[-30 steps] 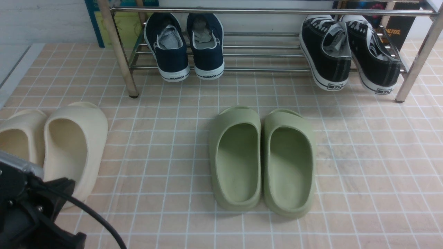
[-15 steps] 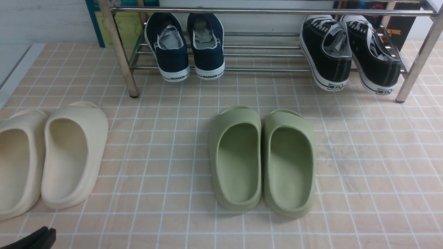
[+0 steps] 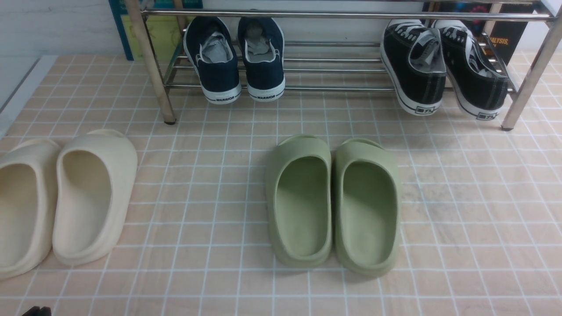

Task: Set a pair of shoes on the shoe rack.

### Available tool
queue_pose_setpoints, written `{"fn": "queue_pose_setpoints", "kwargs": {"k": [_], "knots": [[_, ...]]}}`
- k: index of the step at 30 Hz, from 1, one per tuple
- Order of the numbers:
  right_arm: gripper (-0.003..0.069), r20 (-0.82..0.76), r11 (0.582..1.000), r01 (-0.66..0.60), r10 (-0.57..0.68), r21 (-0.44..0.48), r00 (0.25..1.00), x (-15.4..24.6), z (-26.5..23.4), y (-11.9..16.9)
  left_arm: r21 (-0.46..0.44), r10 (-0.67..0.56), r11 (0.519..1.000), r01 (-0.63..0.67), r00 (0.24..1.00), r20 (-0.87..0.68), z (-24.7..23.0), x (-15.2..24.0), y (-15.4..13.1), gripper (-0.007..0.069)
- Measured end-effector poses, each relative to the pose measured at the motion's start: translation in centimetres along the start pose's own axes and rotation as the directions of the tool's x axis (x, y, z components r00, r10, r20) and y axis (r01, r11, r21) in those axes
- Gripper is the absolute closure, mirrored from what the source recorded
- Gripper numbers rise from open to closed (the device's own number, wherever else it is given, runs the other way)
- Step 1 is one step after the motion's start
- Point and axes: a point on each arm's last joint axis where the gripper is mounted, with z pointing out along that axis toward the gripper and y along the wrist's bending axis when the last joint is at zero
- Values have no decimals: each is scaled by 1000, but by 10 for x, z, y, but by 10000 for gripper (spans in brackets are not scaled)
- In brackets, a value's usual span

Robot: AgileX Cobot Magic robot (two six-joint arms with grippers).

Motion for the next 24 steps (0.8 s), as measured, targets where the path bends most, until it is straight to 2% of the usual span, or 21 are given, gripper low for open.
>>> {"fn": "queue_pose_setpoints", "kwargs": {"k": [6,9,24], "knots": [[419,0,1000,0,0,0,1000,0,0,0,2,-30,1000,30,999,-11,0,0,0,580],[419,0,1000,0,0,0,1000,0,0,0,1,-64,998,64,998,-13,0,0,0,615],[419,0,1000,0,0,0,1000,0,0,0,1,-70,998,70,997,-14,0,1,0,617]]}}
